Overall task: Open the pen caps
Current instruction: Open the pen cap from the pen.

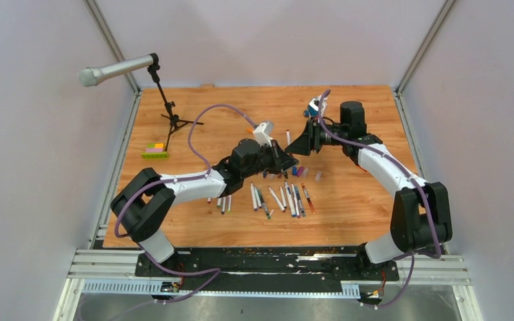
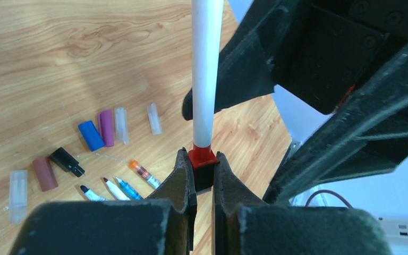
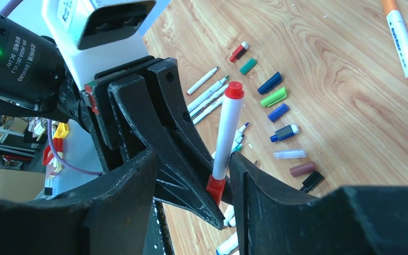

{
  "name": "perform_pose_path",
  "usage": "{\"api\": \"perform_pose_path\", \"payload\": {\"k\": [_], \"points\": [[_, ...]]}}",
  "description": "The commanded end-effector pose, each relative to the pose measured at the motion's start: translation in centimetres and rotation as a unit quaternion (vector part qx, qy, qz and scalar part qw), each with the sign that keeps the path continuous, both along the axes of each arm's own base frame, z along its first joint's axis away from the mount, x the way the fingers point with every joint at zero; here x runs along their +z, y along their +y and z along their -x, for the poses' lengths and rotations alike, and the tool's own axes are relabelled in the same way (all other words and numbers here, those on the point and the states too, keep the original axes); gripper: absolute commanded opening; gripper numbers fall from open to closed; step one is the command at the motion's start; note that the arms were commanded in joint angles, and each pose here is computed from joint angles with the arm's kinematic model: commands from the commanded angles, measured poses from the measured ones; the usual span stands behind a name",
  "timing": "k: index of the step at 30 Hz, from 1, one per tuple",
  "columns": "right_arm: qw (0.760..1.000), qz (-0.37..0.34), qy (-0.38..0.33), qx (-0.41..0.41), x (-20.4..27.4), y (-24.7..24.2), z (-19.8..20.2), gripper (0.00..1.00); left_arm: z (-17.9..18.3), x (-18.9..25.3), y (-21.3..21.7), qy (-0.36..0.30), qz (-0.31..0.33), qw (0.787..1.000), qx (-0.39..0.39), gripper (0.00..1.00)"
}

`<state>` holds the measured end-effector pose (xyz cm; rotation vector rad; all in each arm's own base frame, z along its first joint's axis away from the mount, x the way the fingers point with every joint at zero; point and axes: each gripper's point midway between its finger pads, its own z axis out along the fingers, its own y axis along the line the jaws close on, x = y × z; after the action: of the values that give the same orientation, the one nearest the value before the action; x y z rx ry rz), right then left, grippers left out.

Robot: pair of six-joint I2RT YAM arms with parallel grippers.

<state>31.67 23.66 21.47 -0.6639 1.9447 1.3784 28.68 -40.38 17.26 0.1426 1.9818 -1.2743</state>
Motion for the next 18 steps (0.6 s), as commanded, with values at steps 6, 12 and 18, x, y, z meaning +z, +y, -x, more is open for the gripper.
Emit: {"api": "perform_pose_path", "payload": {"k": [6,12,18], "points": [[0.999,-0.018,0.005,0.028,1.2,0.6,1.2,0.48,1.5,3.5,0.2,-0.066,0.018,0.997,-0.045,0.00],[0.999,-0.020,0.013,0.031,1.4,0.9,1.1,0.39,2.1,3.5,0.3,-0.065,0.027,0.996,-0.054,0.00],[0.999,-0.024,0.021,0.033,1.4,1.1,1.1,0.35,2.6,3.8,0.4,-0.070,0.038,0.995,-0.063,0.00]]}}
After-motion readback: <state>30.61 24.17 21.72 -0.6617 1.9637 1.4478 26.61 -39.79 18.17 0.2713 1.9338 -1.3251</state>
